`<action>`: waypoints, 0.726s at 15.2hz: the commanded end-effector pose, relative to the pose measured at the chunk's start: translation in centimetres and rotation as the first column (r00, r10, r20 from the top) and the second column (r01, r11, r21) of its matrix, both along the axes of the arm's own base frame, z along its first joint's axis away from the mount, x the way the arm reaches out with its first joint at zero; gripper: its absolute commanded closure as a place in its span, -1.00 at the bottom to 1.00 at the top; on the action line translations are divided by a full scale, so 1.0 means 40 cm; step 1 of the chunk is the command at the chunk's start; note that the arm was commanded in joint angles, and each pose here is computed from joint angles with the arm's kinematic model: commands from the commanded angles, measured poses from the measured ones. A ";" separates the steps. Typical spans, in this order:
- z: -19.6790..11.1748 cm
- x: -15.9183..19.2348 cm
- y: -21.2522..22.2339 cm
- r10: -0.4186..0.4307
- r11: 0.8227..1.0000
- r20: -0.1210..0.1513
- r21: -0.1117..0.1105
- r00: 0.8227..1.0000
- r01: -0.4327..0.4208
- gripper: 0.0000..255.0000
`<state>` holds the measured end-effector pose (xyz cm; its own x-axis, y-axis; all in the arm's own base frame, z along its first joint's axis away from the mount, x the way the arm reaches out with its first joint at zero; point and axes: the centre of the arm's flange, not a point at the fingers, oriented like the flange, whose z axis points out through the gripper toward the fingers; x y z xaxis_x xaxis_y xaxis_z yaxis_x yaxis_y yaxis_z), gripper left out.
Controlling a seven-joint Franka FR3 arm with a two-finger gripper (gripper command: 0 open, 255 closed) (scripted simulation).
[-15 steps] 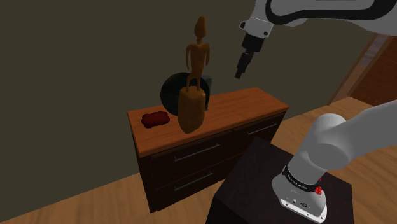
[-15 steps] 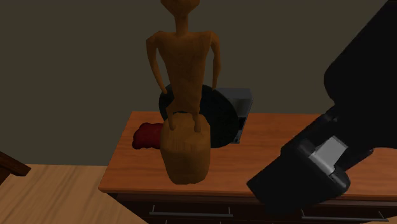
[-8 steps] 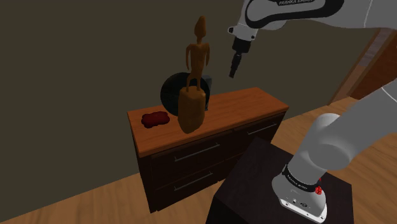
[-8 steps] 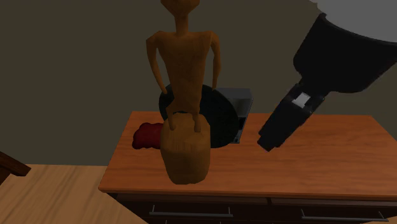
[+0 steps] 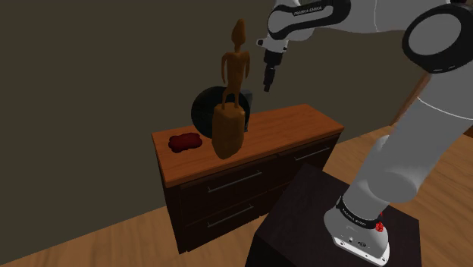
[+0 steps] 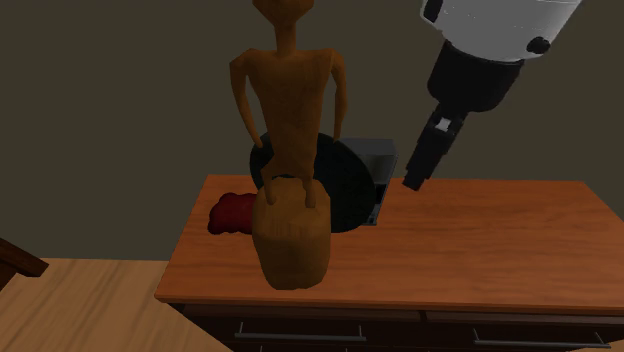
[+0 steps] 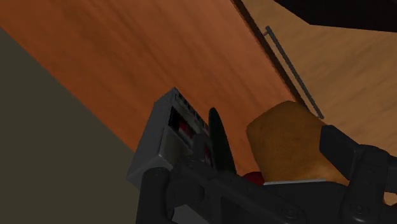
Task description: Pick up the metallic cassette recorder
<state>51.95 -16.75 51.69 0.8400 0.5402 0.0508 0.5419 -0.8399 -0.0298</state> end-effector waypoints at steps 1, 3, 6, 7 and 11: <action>-0.029 0.064 -0.021 0.054 0.999 -0.009 -0.007 0.999 -0.054 -1.00; -0.055 0.123 -0.045 0.103 0.995 -0.018 -0.012 0.995 -0.103 -1.00; -0.094 0.213 -0.076 0.176 0.984 -0.031 -0.020 0.984 -0.177 -1.00; -0.107 0.243 -0.085 0.200 0.979 -0.036 -0.022 0.979 -0.201 -1.00; -0.156 0.325 -0.106 0.264 0.964 -0.049 -0.028 0.963 -0.266 -1.00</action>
<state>64.41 -20.76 46.05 0.6765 0.7364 -0.0036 0.7360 -0.6762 -0.0327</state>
